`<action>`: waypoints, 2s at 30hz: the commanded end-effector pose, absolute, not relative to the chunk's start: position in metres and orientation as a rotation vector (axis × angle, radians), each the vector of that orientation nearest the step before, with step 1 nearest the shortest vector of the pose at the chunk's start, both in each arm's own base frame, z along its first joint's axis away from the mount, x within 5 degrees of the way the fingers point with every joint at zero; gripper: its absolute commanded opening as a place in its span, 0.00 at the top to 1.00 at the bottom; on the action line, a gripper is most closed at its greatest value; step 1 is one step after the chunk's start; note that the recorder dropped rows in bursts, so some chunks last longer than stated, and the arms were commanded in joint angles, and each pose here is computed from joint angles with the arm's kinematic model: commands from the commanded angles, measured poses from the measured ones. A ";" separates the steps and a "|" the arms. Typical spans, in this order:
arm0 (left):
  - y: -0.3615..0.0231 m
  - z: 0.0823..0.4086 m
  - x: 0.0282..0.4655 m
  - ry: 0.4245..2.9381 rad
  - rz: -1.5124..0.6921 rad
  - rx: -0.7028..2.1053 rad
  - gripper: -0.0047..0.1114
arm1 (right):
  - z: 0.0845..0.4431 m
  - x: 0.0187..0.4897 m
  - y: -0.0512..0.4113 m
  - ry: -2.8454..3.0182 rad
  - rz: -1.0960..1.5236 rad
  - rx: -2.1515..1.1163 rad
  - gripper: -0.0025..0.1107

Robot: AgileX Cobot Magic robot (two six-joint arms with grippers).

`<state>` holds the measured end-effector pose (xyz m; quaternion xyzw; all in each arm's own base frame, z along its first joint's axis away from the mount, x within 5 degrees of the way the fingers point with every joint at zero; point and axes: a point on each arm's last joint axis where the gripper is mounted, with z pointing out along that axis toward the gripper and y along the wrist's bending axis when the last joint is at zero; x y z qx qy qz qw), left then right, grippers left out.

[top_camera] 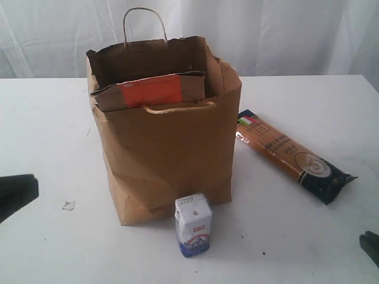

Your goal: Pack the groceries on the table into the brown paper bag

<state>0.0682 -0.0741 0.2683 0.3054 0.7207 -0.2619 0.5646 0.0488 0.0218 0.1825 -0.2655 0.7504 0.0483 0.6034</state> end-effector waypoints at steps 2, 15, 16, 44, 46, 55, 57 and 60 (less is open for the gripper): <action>-0.062 0.243 0.058 1.691 -0.648 0.652 0.96 | 0.182 0.049 0.022 1.725 0.113 -0.598 0.98; -0.048 0.206 0.045 1.654 -0.658 0.610 0.96 | 0.182 0.049 0.022 1.725 0.113 -0.598 0.98; -0.047 0.204 0.045 1.643 -0.657 0.605 0.96 | 0.182 0.049 0.022 1.725 0.113 -0.598 0.98; -0.042 0.180 0.037 1.687 -0.628 0.675 0.96 | 0.182 0.049 0.022 1.725 0.113 -0.598 0.98; -0.042 0.180 0.037 1.694 -0.627 0.678 0.96 | 0.182 0.049 0.022 1.725 0.113 -0.598 0.98; -0.042 0.180 0.037 1.692 -0.627 0.677 0.96 | 0.182 0.049 0.022 1.725 0.113 -0.598 0.98; -0.042 0.180 0.037 1.692 -0.627 0.677 0.96 | 0.182 0.049 0.022 1.725 0.113 -0.598 0.98; -0.042 0.180 0.037 1.690 -0.628 0.676 0.96 | 0.182 0.049 0.022 1.725 0.113 -0.598 0.98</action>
